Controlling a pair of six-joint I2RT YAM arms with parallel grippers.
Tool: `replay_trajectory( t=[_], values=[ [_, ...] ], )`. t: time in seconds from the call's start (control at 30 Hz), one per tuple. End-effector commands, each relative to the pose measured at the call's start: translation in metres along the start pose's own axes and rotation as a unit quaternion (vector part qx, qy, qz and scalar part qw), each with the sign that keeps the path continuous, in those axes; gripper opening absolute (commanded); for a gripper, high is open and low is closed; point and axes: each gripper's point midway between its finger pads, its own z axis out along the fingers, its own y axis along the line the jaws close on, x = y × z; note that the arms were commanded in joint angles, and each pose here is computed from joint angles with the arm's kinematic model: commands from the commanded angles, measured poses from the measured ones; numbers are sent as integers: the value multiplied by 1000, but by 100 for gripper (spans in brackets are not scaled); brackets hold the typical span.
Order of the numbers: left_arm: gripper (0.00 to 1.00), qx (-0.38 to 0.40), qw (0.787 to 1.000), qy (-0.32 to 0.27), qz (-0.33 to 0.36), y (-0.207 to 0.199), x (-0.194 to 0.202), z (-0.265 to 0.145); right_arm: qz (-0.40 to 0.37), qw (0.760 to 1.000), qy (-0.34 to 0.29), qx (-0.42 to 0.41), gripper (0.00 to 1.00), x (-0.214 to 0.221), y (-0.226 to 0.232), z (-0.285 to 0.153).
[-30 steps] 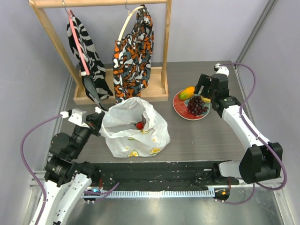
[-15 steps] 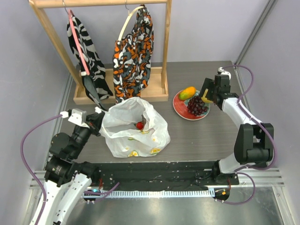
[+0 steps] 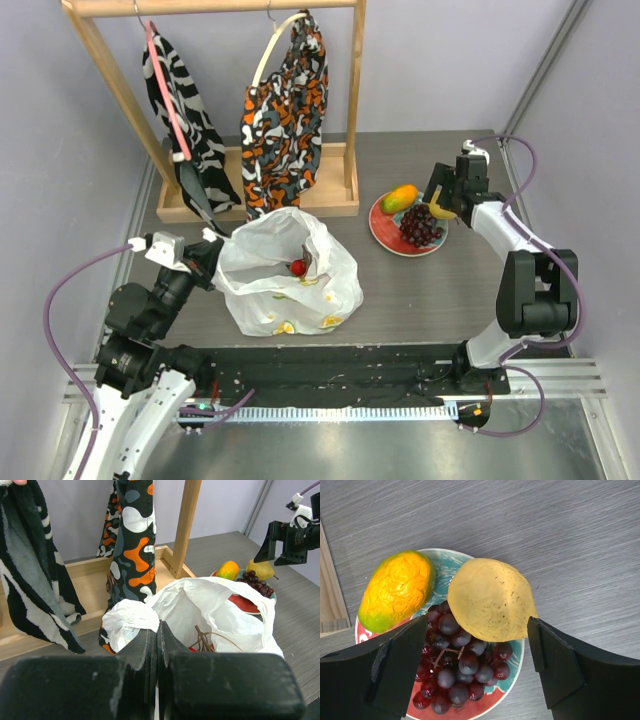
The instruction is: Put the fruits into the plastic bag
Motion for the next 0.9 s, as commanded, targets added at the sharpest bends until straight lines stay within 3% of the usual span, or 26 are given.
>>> replay_trajectory(
  t=[0.0, 0.87],
  values=[
    [0, 6, 1000, -15, 3, -2, -10, -1, 8, 1000, -24, -14, 91, -24, 0, 6],
    [0, 7, 1000, -14, 3, -3, -9, 0, 6, 1000, 21, -3, 91, 3, -11, 40]
  ],
)
